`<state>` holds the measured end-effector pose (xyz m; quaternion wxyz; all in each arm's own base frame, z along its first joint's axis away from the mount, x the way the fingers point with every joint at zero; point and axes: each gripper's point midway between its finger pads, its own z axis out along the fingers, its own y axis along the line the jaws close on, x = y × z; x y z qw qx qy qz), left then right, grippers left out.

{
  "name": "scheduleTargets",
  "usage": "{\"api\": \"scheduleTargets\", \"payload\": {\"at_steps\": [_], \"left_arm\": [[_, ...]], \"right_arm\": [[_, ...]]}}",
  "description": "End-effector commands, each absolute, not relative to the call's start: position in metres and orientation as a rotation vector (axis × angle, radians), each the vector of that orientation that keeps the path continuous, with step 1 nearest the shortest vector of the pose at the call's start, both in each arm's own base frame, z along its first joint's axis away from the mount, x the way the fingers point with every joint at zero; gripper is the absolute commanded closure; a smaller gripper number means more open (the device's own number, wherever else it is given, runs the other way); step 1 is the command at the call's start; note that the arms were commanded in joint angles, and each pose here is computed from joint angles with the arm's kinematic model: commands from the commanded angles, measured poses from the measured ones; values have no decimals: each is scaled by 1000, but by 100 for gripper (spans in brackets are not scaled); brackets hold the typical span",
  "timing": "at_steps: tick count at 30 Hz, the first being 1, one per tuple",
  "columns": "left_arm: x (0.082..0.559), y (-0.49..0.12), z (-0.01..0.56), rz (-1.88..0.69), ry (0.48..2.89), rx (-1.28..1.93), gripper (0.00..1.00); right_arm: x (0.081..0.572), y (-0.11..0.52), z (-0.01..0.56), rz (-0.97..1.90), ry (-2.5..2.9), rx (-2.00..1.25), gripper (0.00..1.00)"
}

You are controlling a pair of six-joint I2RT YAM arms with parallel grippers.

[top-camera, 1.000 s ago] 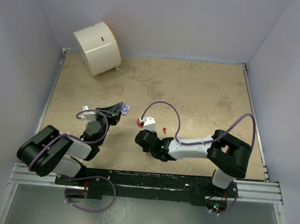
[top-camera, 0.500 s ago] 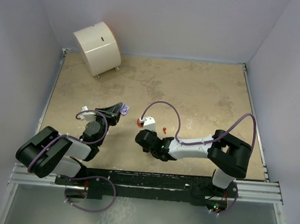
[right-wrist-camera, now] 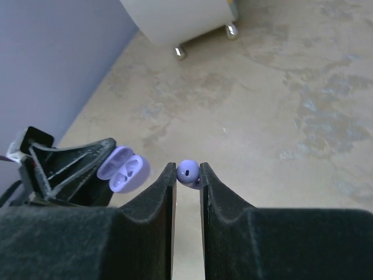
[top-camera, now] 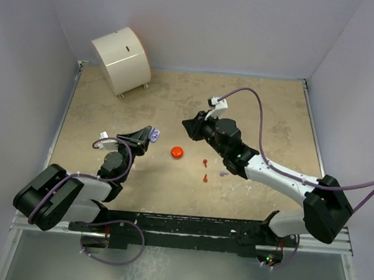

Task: Insert the wireless bluetooth earbuds into the charging case
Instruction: Pick up the earbud from the center of the board, then place the earbud in the charging case.

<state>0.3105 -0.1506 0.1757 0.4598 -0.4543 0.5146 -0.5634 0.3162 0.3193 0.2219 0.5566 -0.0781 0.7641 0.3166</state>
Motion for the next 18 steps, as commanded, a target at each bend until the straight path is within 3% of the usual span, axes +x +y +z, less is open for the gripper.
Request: {"api": "scheduleTargets", "payload": {"at_steps": [1,18], "left_arm": [[314,-148,205,-1452,1168,-1108,100],[334,-173,243,-1603,1113,-1075,100]], "right_arm": [[313,341,282,988,1569,-313,100],[285,352,284,1454,1362,-534,100]]}}
